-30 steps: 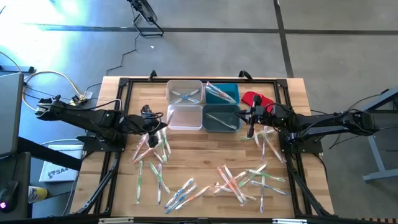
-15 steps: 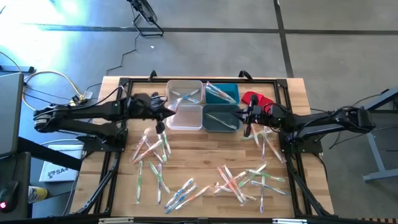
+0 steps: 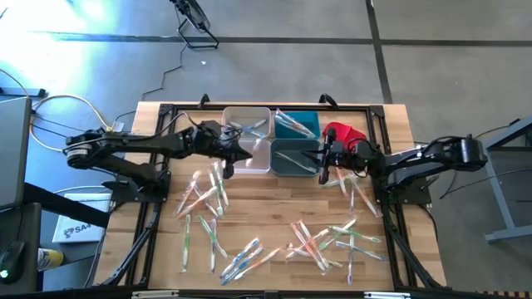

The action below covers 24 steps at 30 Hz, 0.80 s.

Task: Pick & Place Toothbrushes
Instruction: Put the orange toothbrush into the blue bin

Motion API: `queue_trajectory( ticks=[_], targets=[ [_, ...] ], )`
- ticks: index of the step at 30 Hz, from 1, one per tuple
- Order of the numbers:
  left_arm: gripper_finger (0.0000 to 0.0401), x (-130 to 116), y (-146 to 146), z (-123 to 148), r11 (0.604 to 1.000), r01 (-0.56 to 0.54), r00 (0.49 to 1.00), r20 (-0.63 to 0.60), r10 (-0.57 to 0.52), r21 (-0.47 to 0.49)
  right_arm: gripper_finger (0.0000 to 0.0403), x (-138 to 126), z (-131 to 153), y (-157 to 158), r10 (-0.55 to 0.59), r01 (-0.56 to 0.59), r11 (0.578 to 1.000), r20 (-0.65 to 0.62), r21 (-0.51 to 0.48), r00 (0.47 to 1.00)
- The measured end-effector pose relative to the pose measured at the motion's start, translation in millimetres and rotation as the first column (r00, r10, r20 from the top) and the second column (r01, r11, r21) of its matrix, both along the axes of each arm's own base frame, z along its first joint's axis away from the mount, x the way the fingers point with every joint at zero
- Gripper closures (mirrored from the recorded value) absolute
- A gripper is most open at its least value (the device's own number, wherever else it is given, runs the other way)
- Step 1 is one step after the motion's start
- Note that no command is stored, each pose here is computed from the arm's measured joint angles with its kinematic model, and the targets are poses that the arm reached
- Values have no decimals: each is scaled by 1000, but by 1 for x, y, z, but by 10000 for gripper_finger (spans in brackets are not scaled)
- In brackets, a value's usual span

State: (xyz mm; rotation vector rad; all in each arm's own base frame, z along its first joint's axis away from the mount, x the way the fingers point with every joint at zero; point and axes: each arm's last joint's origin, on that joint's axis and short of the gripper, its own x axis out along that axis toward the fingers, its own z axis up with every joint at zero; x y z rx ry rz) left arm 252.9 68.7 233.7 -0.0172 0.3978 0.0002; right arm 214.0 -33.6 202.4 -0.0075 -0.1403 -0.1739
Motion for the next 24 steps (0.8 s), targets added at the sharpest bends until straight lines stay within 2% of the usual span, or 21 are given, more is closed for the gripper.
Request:
queue_trajectory(
  ticks=[5,14,17,24],
  targets=[
    [401,7,6,-6,1000,-11,1000,18,11,-3,399,11,2,-2,1,-1,1000,7,28,1000],
    [401,6,15,-6,997,-46,998,35,48,-59,392,46,0,-7,-2,3,999,-37,32,999],
    [401,6,14,-6,997,-44,998,35,46,-59,365,57,-4,-9,-5,6,1000,-63,13,998],
    [401,6,14,-6,997,-47,998,35,50,-66,275,80,-10,-13,-5,6,1000,-88,12,996]
  ],
)
